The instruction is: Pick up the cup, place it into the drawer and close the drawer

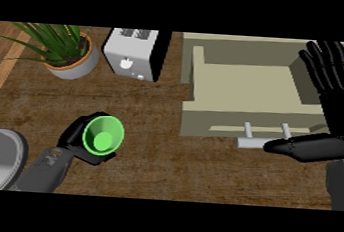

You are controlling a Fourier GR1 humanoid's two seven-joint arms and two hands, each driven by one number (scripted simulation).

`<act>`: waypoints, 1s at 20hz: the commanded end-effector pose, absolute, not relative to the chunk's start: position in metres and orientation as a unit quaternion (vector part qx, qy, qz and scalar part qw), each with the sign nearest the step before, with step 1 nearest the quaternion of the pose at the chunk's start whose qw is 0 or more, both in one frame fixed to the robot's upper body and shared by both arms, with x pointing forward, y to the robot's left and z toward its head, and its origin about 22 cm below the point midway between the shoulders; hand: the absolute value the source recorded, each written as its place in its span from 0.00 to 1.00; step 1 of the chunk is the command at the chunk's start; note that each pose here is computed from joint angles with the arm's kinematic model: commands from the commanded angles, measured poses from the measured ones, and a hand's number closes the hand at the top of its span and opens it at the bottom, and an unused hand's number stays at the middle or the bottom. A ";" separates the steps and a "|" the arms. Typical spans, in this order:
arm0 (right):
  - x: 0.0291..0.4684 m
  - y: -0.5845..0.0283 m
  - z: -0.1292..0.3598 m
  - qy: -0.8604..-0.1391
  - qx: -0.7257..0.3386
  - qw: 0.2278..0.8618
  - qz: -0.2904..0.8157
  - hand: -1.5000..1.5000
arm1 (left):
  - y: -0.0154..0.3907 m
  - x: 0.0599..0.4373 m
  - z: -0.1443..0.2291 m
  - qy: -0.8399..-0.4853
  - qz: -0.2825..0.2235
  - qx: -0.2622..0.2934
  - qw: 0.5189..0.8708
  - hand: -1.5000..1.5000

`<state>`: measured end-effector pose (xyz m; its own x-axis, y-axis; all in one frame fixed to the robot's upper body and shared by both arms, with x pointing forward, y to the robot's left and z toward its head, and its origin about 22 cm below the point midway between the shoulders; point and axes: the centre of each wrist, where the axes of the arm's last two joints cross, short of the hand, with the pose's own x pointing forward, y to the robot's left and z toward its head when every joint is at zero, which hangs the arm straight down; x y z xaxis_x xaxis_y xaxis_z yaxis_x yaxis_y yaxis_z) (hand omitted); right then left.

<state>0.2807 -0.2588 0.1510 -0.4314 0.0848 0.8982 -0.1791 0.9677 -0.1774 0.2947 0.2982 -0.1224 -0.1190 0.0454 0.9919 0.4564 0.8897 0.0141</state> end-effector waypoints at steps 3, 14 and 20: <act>0.281 -0.265 0.164 -0.840 0.033 0.529 0.118 0.00 | 0.307 0.302 -0.113 -0.818 -0.120 -0.168 0.536 1.00; 0.268 -0.276 0.153 -0.836 0.014 0.535 0.120 0.00 | 0.272 0.302 -0.121 -0.871 0.085 -0.036 0.482 1.00; 0.268 -0.275 0.151 -0.831 0.008 0.545 0.113 0.00 | 0.243 0.367 -0.046 -0.879 0.027 -0.072 0.470 1.00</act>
